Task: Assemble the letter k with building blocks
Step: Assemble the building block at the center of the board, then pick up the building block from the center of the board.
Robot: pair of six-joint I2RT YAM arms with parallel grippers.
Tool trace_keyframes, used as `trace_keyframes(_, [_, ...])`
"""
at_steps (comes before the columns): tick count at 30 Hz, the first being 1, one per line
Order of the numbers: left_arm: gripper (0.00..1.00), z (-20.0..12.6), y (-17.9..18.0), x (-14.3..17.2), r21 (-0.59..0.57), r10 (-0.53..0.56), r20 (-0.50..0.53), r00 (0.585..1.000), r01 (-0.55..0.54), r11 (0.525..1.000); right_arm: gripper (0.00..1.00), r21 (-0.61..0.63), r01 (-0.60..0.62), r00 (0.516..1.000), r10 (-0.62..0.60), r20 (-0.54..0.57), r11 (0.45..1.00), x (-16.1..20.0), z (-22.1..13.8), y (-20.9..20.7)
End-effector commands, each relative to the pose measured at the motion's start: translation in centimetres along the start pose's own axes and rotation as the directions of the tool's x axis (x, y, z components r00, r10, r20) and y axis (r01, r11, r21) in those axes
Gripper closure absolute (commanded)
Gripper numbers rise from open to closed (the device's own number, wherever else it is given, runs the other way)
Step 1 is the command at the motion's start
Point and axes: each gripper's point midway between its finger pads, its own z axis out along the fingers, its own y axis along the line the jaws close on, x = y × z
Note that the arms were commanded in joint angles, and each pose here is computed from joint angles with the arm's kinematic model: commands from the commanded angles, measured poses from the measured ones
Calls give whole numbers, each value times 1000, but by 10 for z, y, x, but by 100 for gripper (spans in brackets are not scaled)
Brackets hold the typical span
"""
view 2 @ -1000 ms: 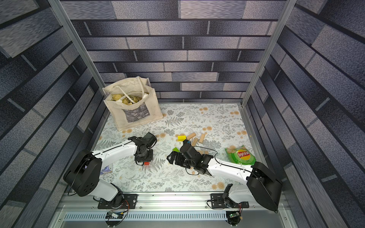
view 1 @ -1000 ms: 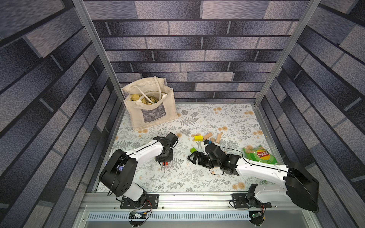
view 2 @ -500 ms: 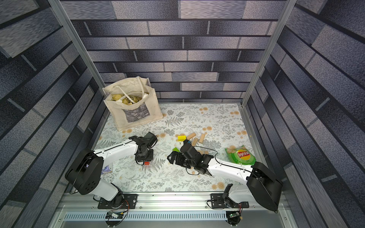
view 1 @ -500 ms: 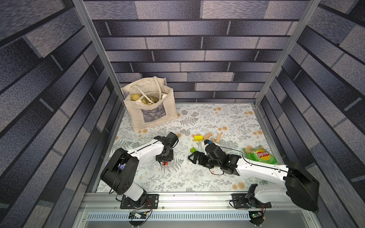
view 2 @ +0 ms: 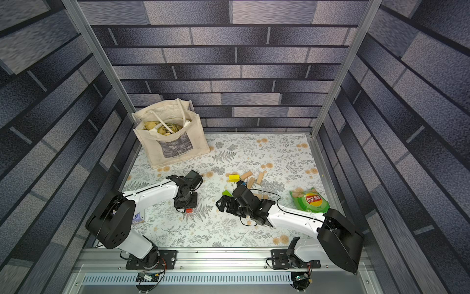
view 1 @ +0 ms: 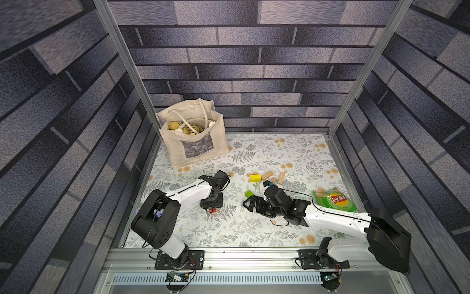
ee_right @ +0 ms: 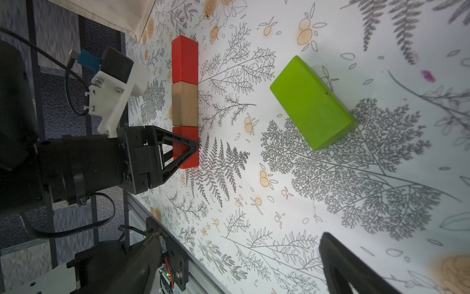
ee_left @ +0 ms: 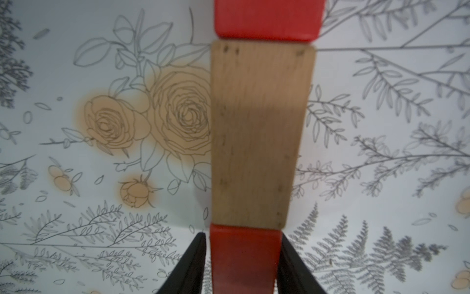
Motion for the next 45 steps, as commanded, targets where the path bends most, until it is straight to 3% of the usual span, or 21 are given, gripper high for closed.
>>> trace_keyframes(1, [52,-5,-1,-4,12,15,13,1000,-15,1000,0,-13,-1,1000,1,17,1000,-4,-4,1])
trace_keyframes(11, [37,-18,-4,-7,49,15,54,998,-18,999,0,-12,-1,1000,1,14,1000,-3,-4,0])
trace_keyframes(24, [31,-50,-6,-12,89,43,120,992,-54,995,0,-2,10,1000,-9,18,1000,-4,-9,-1])
trace_keyframes(35, [28,-93,-53,-33,218,211,228,951,-261,941,0,-6,-29,998,30,63,1000,-33,-42,-14])
trace_keyframes(45, [28,-98,-116,-85,182,415,270,869,-469,864,0,40,-75,996,72,60,996,-53,-56,-43])
